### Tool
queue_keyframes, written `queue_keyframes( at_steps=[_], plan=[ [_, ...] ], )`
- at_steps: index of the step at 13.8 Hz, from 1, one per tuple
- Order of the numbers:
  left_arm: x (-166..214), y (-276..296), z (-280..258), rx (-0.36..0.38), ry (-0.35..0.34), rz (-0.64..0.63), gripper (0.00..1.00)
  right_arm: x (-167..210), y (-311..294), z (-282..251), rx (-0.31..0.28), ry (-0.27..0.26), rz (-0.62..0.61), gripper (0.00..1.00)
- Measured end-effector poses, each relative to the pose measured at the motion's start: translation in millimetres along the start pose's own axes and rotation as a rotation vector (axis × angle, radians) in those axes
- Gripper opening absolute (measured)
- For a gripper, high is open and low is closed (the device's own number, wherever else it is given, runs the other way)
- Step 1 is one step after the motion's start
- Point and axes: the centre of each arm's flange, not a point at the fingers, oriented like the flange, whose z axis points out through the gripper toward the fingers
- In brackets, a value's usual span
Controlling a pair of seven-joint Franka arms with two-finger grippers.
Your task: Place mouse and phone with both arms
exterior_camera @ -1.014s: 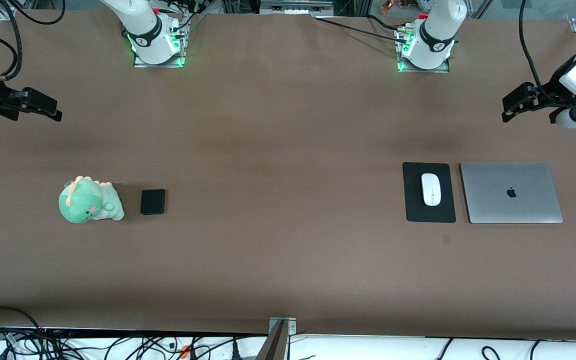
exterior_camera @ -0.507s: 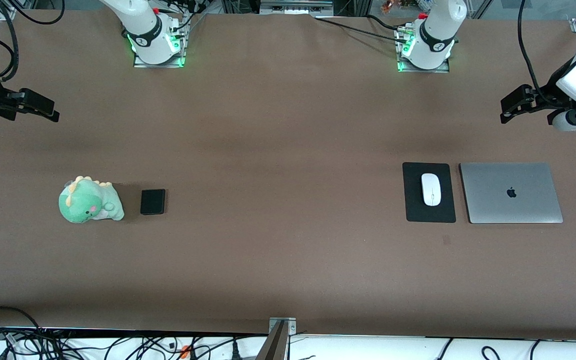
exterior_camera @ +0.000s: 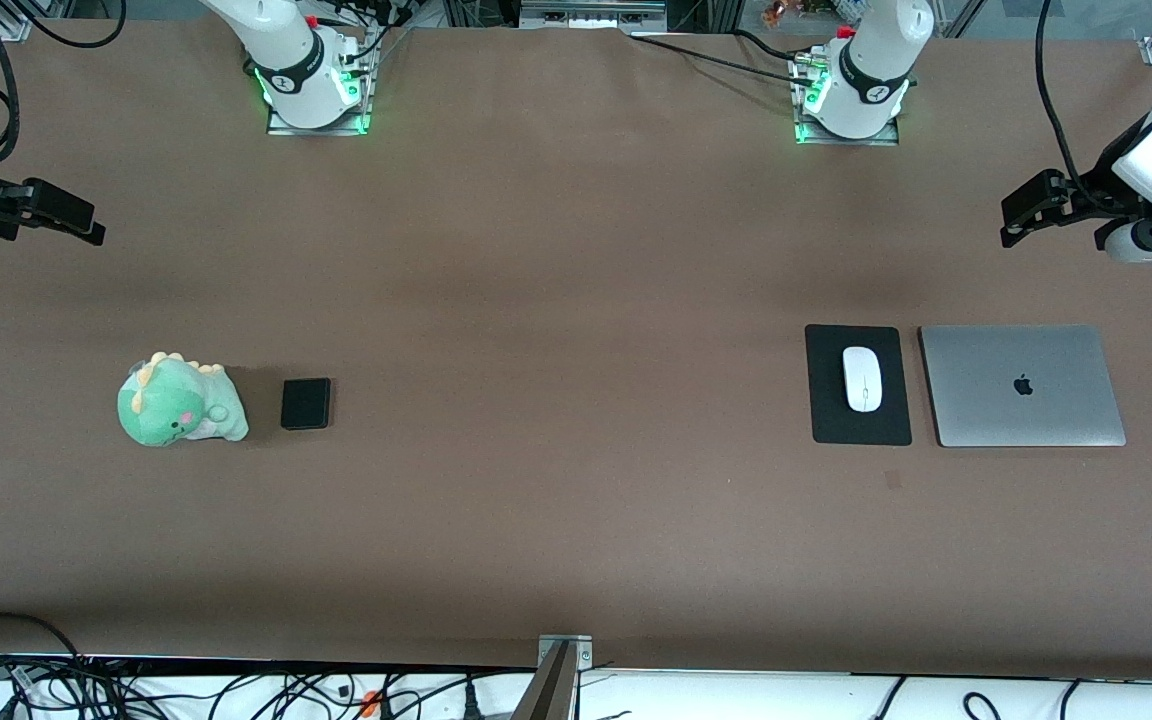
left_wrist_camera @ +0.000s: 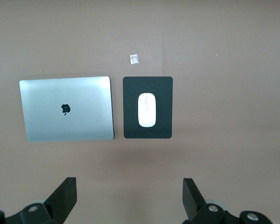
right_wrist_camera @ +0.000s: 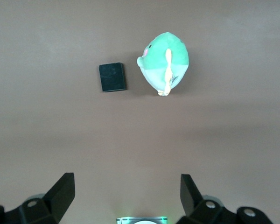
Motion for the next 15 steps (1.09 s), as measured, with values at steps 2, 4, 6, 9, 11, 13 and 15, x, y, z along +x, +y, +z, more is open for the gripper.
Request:
queue_keyframes(
  at_steps=[2, 4, 6, 9, 11, 13, 15],
  plan=[
    [0.0, 0.0, 0.0, 0.000, 0.000, 0.000, 1.00, 4.8, 0.1, -4.1, -0.007, 0.046, -0.001, 1.00],
    [0.0, 0.0, 0.0, 0.000, 0.000, 0.000, 1.00, 6.4, 0.0, -5.6, -0.007, 0.062, -0.001, 1.00],
    [0.0, 0.0, 0.0, 0.000, 0.000, 0.000, 1.00, 6.5, -0.5, -5.9, -0.007, 0.064, -0.002, 1.00],
    [0.0, 0.0, 0.0, 0.000, 0.000, 0.000, 1.00, 6.1, -3.3, -6.8, -0.007, 0.065, -0.007, 1.00],
    [0.0, 0.0, 0.0, 0.000, 0.000, 0.000, 1.00, 5.6, -6.2, -7.6, -0.007, 0.067, -0.012, 1.00],
    [0.0, 0.0, 0.0, 0.000, 0.000, 0.000, 1.00, 5.4, -7.7, -7.8, -0.007, 0.068, -0.015, 1.00],
    [0.0, 0.0, 0.0, 0.000, 0.000, 0.001, 1.00, 5.3, -8.6, -7.9, -0.007, 0.068, -0.016, 1.00]
  ],
)
